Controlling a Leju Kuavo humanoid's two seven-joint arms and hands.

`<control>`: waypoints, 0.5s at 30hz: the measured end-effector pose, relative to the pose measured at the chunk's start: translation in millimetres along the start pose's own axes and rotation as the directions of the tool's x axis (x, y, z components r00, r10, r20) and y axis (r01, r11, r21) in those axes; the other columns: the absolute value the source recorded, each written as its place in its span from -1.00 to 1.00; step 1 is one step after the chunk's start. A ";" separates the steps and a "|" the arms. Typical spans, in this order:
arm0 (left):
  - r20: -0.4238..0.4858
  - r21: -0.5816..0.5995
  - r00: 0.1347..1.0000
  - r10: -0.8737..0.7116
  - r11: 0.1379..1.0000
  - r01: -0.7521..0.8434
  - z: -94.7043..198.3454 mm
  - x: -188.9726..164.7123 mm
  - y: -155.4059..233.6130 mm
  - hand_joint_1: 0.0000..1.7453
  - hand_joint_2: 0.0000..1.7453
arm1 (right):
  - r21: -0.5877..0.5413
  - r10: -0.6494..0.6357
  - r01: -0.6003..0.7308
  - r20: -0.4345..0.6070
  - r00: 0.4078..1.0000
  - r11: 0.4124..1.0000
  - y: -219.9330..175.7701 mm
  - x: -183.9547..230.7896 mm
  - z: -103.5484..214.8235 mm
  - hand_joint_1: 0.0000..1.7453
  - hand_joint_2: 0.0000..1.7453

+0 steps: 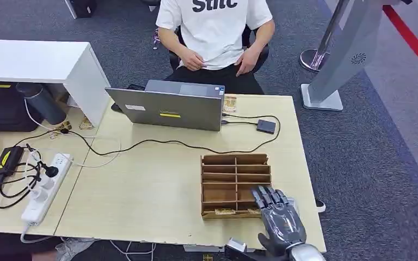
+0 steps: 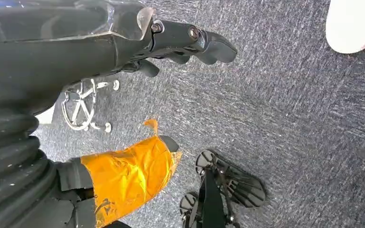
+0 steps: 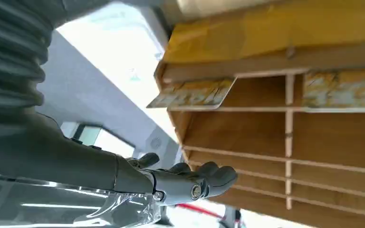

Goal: Pass the card to the sensor for recognition and then transmit it.

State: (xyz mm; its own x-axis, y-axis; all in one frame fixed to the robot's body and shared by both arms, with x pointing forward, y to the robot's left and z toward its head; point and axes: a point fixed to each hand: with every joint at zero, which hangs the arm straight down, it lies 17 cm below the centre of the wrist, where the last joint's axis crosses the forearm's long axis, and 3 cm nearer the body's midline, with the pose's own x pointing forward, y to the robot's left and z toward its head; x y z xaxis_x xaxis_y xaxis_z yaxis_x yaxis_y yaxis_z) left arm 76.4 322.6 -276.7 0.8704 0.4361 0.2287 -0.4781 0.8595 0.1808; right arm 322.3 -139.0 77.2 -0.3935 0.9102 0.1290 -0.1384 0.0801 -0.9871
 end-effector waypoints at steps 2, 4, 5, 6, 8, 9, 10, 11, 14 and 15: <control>0.000 -0.001 1.000 -0.002 1.000 0.002 0.1 -0.1 -0.3 -1.00 1.00 | -0.011 0.012 -0.012 -0.008 1.000 1.000 -2.8 -2.4 -1.9 0.58 1.00; 0.000 -0.003 1.000 -0.003 1.000 0.003 0.2 -0.3 -0.8 -1.00 1.00 | -0.013 0.019 -0.019 -0.018 1.000 1.000 -2.8 -5.8 -3.0 0.58 1.00; 0.000 -0.004 1.000 -0.005 1.000 0.005 0.2 -0.2 -0.9 -1.00 1.00 | -0.015 0.017 -0.018 -0.023 1.000 1.000 -3.1 -7.6 -3.6 0.58 1.00; 0.000 -0.005 1.000 -0.005 1.000 0.005 0.2 -0.2 -1.0 -1.00 1.00 | -0.017 0.017 -0.017 -0.026 1.000 1.000 -3.3 -8.5 -4.1 0.58 1.00; 0.000 -0.005 1.000 -0.005 1.000 0.005 0.2 -0.2 -1.1 -1.00 1.00 | -0.017 0.015 -0.015 -0.031 0.999 1.000 -2.6 -9.8 -4.8 0.58 1.00; 0.000 -0.005 1.000 -0.005 1.000 0.005 0.2 -0.2 -1.1 -1.00 1.00 | -0.015 0.014 -0.014 -0.033 0.999 1.000 -1.9 -10.3 -5.0 0.62 1.00; 0.000 -0.005 1.000 -0.005 1.000 0.005 0.2 -0.2 -1.2 -1.00 1.00 | -0.014 0.013 -0.014 -0.035 0.999 1.000 -1.4 -10.7 -5.2 0.68 1.00; 0.000 -0.005 1.000 -0.005 1.000 0.005 0.2 -0.2 -1.2 -1.00 1.00 | -0.013 0.013 -0.014 -0.036 0.999 1.000 -0.9 -11.3 -5.3 0.72 1.00; 0.000 -0.005 1.000 -0.005 1.000 0.005 0.2 -0.3 -1.1 -1.00 1.00 | -0.023 0.013 -0.014 -0.034 0.999 1.000 -2.9 -10.9 -6.5 0.72 1.00; -0.001 -0.005 1.000 -0.005 1.000 0.005 0.2 -0.4 -1.1 -1.00 1.00 | -0.026 0.012 -0.012 -0.030 0.999 1.000 -3.6 -10.3 -7.0 0.68 1.00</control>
State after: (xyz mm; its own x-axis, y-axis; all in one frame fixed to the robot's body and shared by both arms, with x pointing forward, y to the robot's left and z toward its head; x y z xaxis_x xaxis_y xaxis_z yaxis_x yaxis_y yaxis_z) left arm 76.5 321.4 -276.8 0.8730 0.4318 0.2265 -0.4729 0.8631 0.1772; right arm 333.2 -145.8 78.8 -0.3672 0.9230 0.1146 -0.1102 0.0792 -0.9907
